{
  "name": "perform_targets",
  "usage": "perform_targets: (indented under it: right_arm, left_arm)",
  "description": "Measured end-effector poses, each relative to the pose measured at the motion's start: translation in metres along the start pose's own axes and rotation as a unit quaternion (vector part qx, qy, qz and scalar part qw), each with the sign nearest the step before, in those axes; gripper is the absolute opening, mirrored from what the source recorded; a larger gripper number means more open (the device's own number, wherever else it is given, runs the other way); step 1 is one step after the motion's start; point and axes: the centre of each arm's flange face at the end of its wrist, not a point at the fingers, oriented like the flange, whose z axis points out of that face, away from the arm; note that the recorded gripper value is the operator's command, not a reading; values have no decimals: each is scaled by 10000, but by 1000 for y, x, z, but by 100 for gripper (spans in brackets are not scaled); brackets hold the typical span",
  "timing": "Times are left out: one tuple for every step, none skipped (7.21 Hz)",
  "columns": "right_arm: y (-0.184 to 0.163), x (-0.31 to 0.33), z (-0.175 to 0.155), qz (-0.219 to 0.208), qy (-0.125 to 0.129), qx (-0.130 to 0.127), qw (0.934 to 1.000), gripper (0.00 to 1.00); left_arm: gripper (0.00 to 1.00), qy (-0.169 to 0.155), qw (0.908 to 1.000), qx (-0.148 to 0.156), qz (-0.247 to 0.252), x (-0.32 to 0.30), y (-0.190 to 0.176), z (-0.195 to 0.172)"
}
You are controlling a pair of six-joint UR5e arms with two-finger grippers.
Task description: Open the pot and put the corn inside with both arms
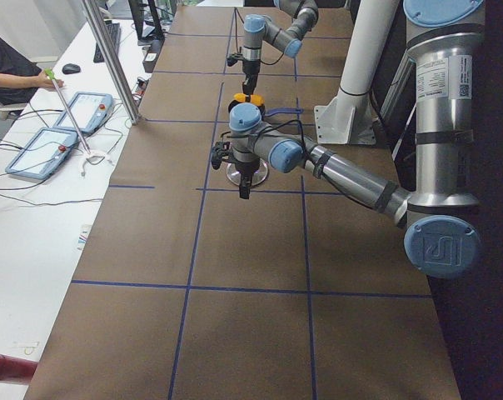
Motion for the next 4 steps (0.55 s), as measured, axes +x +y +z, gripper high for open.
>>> perform_targets:
  right_arm:
    - [0,0,1,8,6,0,10000,99]
    - [0,0,1,9,7,-2,10000,99]
    - [-2,3,-6,15,-25,-9,10000,99]
    - [-13,26,-24,57,-60,-56,10000,99]
  left_arm:
    - [100,0,10000,0,0,0,0,0]
    - [100,-1,10000,-1,-2,0,0,0]
    - [100,-4,10000,-1,-4,0,0,0]
    - [100,-13,10000,-1,4,-1,0,0]
